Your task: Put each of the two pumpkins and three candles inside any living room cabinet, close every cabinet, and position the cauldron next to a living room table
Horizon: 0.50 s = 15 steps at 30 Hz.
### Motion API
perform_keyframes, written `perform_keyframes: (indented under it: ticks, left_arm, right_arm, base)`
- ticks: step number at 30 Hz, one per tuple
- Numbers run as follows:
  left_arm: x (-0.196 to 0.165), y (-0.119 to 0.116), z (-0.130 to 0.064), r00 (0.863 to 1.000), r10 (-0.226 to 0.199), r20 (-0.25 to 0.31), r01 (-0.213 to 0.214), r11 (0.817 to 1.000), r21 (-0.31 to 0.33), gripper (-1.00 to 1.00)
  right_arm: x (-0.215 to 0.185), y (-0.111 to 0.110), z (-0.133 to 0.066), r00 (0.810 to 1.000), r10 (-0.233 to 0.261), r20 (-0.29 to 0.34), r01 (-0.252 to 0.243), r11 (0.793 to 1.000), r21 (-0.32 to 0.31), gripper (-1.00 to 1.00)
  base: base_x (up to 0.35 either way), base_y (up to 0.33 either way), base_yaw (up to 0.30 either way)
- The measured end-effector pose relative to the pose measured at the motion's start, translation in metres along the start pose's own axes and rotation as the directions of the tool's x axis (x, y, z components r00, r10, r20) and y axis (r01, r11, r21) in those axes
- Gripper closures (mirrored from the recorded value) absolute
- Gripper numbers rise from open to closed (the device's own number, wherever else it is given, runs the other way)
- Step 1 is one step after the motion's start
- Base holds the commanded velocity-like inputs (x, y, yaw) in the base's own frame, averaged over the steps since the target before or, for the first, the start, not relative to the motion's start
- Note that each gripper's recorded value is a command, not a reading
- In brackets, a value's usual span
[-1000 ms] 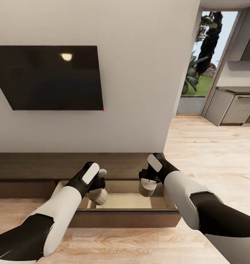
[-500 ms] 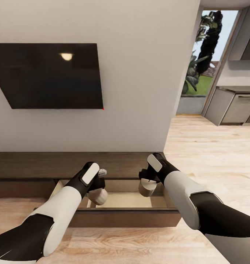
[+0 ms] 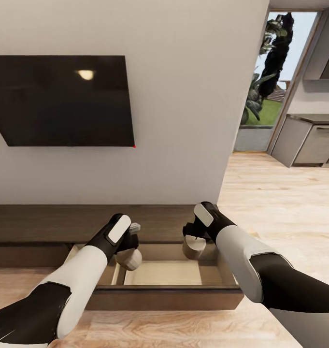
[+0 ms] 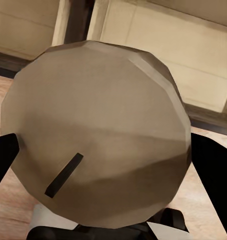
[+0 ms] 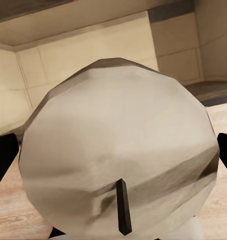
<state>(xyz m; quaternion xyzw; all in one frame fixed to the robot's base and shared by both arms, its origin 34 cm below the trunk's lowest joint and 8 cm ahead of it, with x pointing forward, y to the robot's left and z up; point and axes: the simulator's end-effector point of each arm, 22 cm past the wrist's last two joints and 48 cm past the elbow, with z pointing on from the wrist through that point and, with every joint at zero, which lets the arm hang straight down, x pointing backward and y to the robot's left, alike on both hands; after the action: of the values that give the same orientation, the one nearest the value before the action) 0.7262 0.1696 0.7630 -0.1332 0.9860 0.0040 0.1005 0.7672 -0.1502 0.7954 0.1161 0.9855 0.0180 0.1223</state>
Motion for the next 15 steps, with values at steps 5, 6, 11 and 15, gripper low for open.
perform_keyframes:
  ticks: [5, 6, 11, 15]
  left_arm:
    - [0.0, -0.001, 0.001, 1.0, 0.0, 0.002, 0.0, 1.0, 0.002, 1.0]
    - [0.001, -0.001, 0.003, 1.0, 0.001, 0.002, -0.001, 1.0, 0.002, 1.0]
    - [0.002, -0.001, 0.01, 1.0, -0.002, 0.006, 0.002, 1.0, 0.003, 1.0]
    - [0.004, -0.003, 0.016, 1.0, -0.003, 0.005, 0.003, 1.0, 0.006, 1.0]
  right_arm:
    - [0.0, 0.0, 0.001, 1.0, 0.001, 0.002, -0.001, 1.0, -0.001, 1.0]
    - [0.0, 0.0, 0.003, 1.0, 0.001, 0.003, -0.001, 1.0, -0.002, 1.0]
    - [0.002, 0.0, 0.01, 1.0, 0.001, 0.002, -0.001, 1.0, -0.001, 1.0]
    - [0.004, -0.001, 0.016, 1.0, 0.001, 0.002, -0.001, 1.0, -0.002, 1.0]
  base:
    - [0.011, 0.0, 0.0]
    - [0.002, 0.0, 0.0]
    - [0.0, 0.0, 0.0]
    - [0.0, 0.0, 0.0]
